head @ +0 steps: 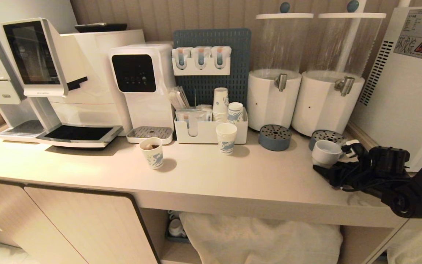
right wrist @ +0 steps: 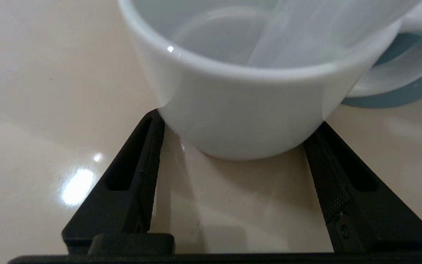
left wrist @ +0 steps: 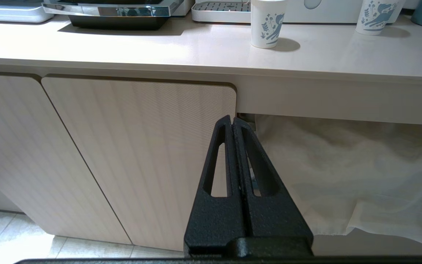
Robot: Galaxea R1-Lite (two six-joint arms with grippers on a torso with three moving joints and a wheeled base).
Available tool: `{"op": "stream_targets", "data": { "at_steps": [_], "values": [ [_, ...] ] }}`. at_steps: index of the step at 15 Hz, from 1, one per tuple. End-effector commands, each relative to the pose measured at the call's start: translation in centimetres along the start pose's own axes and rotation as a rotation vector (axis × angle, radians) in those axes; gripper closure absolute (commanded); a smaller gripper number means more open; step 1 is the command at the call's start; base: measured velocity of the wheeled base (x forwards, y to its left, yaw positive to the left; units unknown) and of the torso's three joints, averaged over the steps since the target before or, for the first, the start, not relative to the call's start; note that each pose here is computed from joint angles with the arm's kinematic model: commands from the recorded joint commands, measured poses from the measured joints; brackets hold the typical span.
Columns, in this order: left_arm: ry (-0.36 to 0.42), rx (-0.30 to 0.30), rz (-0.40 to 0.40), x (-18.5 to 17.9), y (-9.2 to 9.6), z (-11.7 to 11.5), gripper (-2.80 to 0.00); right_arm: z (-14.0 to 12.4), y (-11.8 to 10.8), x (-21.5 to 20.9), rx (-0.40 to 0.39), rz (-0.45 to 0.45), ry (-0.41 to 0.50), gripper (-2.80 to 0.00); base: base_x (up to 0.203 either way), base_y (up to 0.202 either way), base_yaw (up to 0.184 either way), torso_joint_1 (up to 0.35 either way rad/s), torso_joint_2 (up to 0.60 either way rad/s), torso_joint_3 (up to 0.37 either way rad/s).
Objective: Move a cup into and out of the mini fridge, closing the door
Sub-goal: Place the ceramic cup on the table
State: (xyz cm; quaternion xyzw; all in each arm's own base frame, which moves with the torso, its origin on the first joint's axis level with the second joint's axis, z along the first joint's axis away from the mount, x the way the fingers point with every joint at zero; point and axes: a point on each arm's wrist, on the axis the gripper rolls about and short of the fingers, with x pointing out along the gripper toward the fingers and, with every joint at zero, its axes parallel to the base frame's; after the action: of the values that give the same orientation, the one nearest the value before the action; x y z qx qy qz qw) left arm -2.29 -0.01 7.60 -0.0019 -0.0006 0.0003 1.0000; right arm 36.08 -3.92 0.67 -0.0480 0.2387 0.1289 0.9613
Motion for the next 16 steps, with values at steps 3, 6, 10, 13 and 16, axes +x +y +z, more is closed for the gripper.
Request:
{"op": "stream_targets", "data": {
  "at_steps": [3, 6, 10, 13, 16],
  "values": [
    [0.000, -0.001, 0.001, 0.0, 0.0, 0.0, 0.00, -0.3, 0.2, -0.4, 0.002, 0.007, 0.010, -2.80, 0.000, 0.000, 0.000, 0.000, 0.00, 0.000],
    [0.000, -0.001, 0.001, 0.0, 0.0, 0.0, 0.00, -0.3, 0.5, -1.2, 0.001, 0.007, 0.008, -2.80, 0.000, 0.000, 0.000, 0.000, 0.00, 0.000],
    [0.000, -0.001, 0.001, 0.0, 0.0, 0.0, 0.00, -0.2, 0.7, -1.8, 0.002, 0.007, 0.006, -2.80, 0.000, 0.000, 0.000, 0.000, 0.00, 0.000],
    [0.001, -0.001, 0.001, 0.0, 0.0, 0.0, 0.00, -0.1, 0.9, -2.6, 0.004, 0.007, 0.011, -2.80, 0.000, 0.000, 0.000, 0.000, 0.00, 0.000],
    [0.000, -0.001, 0.001, 0.0, 0.0, 0.0, 0.00, 0.0, 1.3, -3.6, 0.003, 0.012, 0.010, -2.80, 0.000, 0.000, 0.000, 0.000, 0.00, 0.000]
  ]
}}
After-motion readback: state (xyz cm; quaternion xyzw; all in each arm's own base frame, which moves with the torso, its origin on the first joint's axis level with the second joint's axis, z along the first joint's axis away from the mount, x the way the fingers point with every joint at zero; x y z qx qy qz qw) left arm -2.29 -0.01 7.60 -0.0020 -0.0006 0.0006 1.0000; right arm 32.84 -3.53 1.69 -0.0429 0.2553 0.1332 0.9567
